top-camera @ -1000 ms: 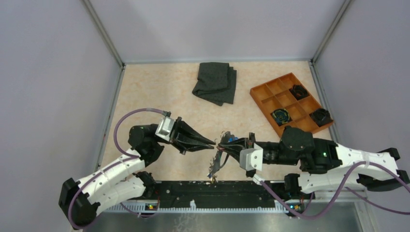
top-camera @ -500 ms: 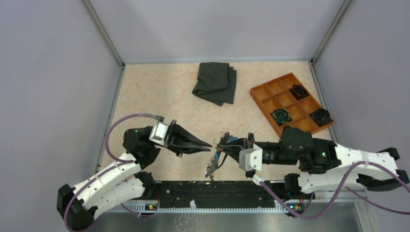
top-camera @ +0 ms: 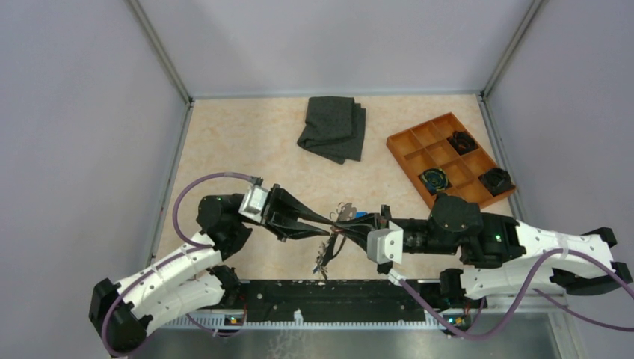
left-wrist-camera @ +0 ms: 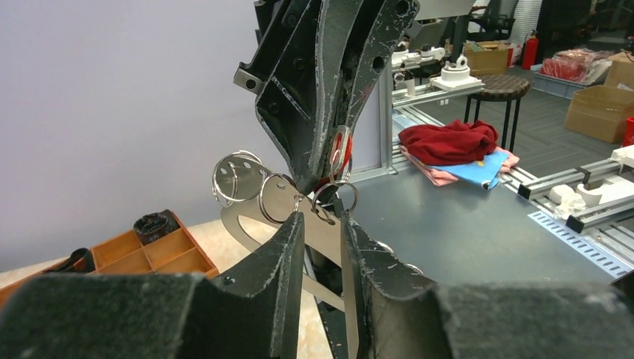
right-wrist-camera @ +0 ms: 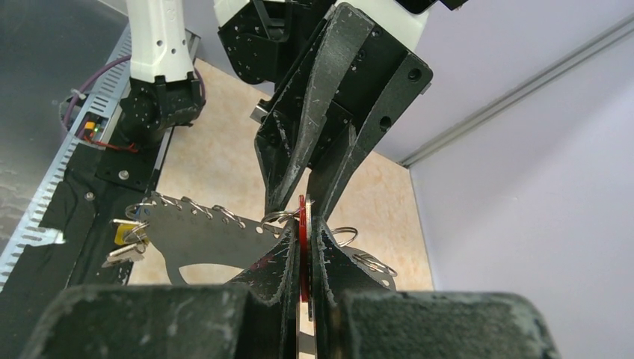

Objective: Remove the keys from the keyring
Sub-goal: Remove the key from the keyring.

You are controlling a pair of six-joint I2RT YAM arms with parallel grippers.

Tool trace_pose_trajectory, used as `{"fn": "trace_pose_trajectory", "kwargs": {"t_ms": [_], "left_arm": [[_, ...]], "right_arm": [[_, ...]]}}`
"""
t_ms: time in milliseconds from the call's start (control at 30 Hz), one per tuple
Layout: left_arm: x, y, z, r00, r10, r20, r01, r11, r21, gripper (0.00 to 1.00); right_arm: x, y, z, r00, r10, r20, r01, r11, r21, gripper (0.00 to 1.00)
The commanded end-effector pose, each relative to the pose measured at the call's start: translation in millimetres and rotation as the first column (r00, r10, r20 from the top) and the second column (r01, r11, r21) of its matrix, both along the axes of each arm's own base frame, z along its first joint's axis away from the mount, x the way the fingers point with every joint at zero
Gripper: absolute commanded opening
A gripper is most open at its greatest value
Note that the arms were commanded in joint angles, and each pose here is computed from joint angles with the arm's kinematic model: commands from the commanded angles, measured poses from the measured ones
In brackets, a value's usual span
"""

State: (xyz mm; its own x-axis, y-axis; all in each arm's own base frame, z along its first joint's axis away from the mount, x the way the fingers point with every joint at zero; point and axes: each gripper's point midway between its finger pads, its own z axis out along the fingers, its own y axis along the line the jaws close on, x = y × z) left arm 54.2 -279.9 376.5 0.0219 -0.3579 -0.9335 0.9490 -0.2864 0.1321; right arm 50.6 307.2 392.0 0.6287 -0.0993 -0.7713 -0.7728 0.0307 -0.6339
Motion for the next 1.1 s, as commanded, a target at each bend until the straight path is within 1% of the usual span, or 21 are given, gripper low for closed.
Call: {"fn": "trace_pose_trajectory", "kwargs": {"t_ms": [0,633,800,900,967,1067], "left_arm": [[-3.9,4.3,20.0,0.996,0.017,0.089,-0.01,0.997,-0.074,0.31],[-15.2,1.1,20.1,0.993,-0.065,0.099,0.072,0.996,-0.062,0.33],[-15.4,-0.6,16.2,0.993,-0.074,0.091,0.078,0.996,-0.049,0.24],[-13.9,-2.0,14.9,0.994,-0.071,0.08,0.075,0.996,-0.046,0.17],[-12.9,-3.3,13.3,0.995,-0.071,0.068,0.074,0.996,-0.04,0.1],[-11.1,-4.4,11.1,0.997,-0.065,0.051,0.067,0.997,-0.031,0.02]], "right_arm": [[-7.4,-3.8,44.7,1.0,0.029,-0.007,-0.028,0.992,0.127,0.0],[-7.5,-0.2,36.9,0.999,0.03,-0.012,-0.029,0.995,0.097,0.0],[-5.7,-0.2,35.4,1.0,0.02,-0.011,-0.019,0.996,0.091,0.0],[-4.3,-0.4,34.3,1.0,0.013,-0.01,-0.012,0.996,0.087,0.0],[-2.7,-0.4,33.3,1.0,0.004,-0.008,-0.003,0.997,0.083,0.0],[-0.6,-1.5,32.8,1.0,-0.009,-0.008,0.01,0.997,0.081,0.0]]}}
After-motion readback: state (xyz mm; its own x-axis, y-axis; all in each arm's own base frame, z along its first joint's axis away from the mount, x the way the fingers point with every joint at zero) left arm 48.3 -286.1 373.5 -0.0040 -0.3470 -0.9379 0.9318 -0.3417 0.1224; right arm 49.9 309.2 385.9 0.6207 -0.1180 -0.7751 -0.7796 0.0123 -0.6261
